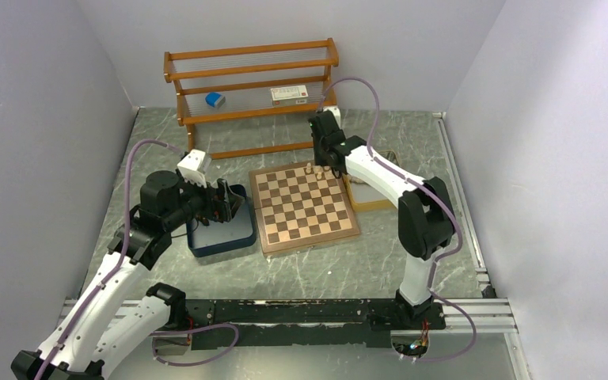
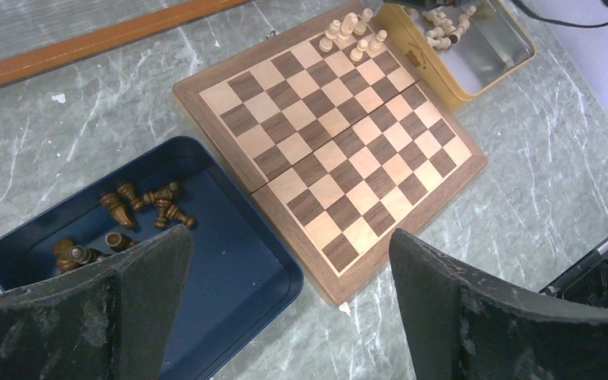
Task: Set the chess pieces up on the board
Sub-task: Pick up the chess piece from the storage box.
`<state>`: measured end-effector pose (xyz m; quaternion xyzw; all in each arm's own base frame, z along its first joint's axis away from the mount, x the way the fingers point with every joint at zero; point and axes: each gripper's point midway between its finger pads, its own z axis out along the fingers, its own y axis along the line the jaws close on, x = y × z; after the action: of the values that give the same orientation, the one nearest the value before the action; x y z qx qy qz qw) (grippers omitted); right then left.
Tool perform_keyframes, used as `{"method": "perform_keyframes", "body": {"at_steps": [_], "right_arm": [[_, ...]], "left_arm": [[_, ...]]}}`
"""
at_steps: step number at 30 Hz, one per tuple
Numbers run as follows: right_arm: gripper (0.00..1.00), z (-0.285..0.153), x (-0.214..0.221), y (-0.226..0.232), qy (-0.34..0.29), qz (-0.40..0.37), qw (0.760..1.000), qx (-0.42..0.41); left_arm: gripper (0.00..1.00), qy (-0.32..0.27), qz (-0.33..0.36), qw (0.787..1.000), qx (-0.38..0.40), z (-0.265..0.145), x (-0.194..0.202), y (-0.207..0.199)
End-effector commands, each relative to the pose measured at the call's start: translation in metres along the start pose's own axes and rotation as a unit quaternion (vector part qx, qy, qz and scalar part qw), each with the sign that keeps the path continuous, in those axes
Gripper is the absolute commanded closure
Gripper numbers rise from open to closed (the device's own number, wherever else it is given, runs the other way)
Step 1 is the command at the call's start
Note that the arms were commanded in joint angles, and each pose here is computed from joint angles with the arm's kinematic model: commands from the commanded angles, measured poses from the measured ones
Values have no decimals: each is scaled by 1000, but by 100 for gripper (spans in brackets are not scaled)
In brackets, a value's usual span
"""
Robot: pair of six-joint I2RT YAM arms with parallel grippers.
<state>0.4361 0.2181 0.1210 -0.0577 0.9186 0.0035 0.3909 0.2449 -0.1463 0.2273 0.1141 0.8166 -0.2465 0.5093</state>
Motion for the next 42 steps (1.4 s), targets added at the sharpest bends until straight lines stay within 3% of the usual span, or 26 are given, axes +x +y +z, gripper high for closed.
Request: {"method": "perform_keyframes", "body": {"at_steps": [1, 9, 21, 42], "right_arm": [[66, -21, -19, -25, -37, -8, 999, 31], [66, -16, -29, -97, -51, 54, 995, 73], [68, 31, 9, -173, -18, 103, 986, 126], [69, 75, 35, -173, 7, 94, 990, 103]], "left_arm": [[1, -13, 7, 1000, 13, -3, -7, -6], [1, -6, 1, 1000, 12, -1, -4, -6], [1, -4, 6, 1000, 15, 0, -4, -6], [1, -6, 6, 1000, 17, -2, -3, -7]]}}
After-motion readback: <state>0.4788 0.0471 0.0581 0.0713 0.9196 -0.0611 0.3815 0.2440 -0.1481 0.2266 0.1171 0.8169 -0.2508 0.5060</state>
